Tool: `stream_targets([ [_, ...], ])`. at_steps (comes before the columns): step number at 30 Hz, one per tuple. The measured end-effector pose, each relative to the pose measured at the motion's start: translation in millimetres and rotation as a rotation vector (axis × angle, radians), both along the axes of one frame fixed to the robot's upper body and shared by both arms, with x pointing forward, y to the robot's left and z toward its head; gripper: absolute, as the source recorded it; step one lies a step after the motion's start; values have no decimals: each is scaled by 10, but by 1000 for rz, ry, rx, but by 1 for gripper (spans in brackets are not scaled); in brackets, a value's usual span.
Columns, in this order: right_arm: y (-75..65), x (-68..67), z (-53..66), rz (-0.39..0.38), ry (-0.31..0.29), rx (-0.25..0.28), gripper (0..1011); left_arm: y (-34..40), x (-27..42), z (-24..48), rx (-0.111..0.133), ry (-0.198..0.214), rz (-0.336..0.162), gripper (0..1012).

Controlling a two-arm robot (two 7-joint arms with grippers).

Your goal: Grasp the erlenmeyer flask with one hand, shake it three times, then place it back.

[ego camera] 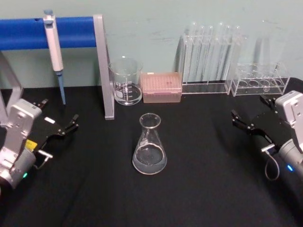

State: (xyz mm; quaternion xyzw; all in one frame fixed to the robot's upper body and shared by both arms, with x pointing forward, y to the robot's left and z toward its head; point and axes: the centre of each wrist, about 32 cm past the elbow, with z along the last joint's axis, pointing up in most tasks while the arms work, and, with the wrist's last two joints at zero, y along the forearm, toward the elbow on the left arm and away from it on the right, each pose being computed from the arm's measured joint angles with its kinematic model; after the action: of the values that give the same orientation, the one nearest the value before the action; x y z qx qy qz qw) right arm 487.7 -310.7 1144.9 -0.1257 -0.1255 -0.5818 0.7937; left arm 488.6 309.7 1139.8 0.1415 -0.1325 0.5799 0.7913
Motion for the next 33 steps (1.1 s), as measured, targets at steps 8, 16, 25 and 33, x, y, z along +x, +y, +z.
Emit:
stream_targets([
  [8,-10,-18,150,18,-27,51,1003,0,0,0,0,0,0,1001],
  [16,-24,-35,365,58,-35,131,1002,0,0,0,0,0,0,1001],
  [25,-44,-52,536,146,-7,206,1002,0,0,0,0,0,0,1001],
  [33,-40,-52,567,242,18,208,1002,0,0,0,0,0,0,1001],
])
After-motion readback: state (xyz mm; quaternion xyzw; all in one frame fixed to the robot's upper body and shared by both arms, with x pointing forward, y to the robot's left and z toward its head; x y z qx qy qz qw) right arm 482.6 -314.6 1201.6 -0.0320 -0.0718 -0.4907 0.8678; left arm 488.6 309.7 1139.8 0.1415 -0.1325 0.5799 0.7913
